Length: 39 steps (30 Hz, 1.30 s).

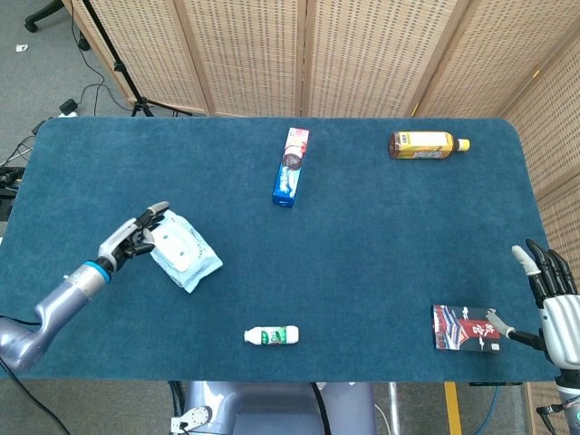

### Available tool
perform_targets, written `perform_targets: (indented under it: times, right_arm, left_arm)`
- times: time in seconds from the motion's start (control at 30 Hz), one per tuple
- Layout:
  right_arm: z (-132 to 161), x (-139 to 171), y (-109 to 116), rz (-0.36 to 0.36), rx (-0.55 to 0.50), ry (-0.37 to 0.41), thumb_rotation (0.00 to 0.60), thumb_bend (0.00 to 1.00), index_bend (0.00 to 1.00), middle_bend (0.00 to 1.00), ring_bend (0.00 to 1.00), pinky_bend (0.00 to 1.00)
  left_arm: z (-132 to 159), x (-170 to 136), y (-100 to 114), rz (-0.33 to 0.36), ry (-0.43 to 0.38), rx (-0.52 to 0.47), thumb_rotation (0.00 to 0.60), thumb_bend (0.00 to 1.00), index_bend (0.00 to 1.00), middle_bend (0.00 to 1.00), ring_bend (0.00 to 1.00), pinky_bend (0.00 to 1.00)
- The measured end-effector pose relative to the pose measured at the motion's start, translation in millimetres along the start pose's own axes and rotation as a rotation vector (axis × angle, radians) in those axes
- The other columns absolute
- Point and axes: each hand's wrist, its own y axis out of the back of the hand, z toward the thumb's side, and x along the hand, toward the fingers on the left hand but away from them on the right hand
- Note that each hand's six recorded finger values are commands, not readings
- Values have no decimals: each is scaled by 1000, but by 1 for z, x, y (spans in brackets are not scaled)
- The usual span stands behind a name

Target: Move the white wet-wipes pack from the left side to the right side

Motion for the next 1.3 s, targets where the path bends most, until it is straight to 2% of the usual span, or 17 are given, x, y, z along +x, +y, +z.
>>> perform_targets:
  times: [0.2, 0.27, 0.37, 0.47, 0.6, 0.73, 0.87, 1.0, 1.3]
  right_arm:
    - [-1, 0, 1, 0, -3, -4, 600, 0, 0, 0, 0, 0]
    - [-2, -1, 0, 3, -3, -6, 600, 0, 0, 0, 0, 0]
    - [-1, -1, -1, 7, -1, -4, 600, 0, 0, 0, 0, 0]
    - [0, 0, -1, 8, 0, -1, 600, 0, 0, 0, 0, 0]
    - [2, 0, -2, 9, 4, 2, 600, 0, 0, 0, 0, 0]
    - [2, 0, -4, 15, 7, 3, 600, 0, 0, 0, 0, 0]
    - [4, 0, -5, 16, 7, 6, 600, 0, 0, 0, 0, 0]
    - [2, -1, -5, 17, 6, 1, 600, 0, 0, 0, 0, 0]
    - [1, -1, -4, 15, 2, -1, 600, 0, 0, 0, 0, 0]
  left_arm:
    - [17, 5, -27, -25, -20, 23, 600, 1000, 0, 0, 0, 0]
    - [22, 3, -31, -19, -36, 27, 600, 1000, 0, 0, 0, 0]
    - [27, -8, -29, 18, -59, -5, 600, 1000, 0, 0, 0, 0]
    - [21, -24, -21, 69, -42, -73, 600, 1000, 0, 0, 0, 0]
    - [2, -44, -9, 140, -7, -131, 600, 1000, 0, 0, 0, 0]
    - [-14, -52, -7, 170, 13, -165, 600, 1000, 0, 0, 0, 0]
    - [-25, -48, -8, 179, 24, -194, 600, 1000, 0, 0, 0, 0]
    - [-34, -34, -18, 163, 36, -229, 600, 1000, 0, 0, 0, 0]
    - [-29, -16, -41, 142, 21, -257, 600, 1000, 0, 0, 0, 0]
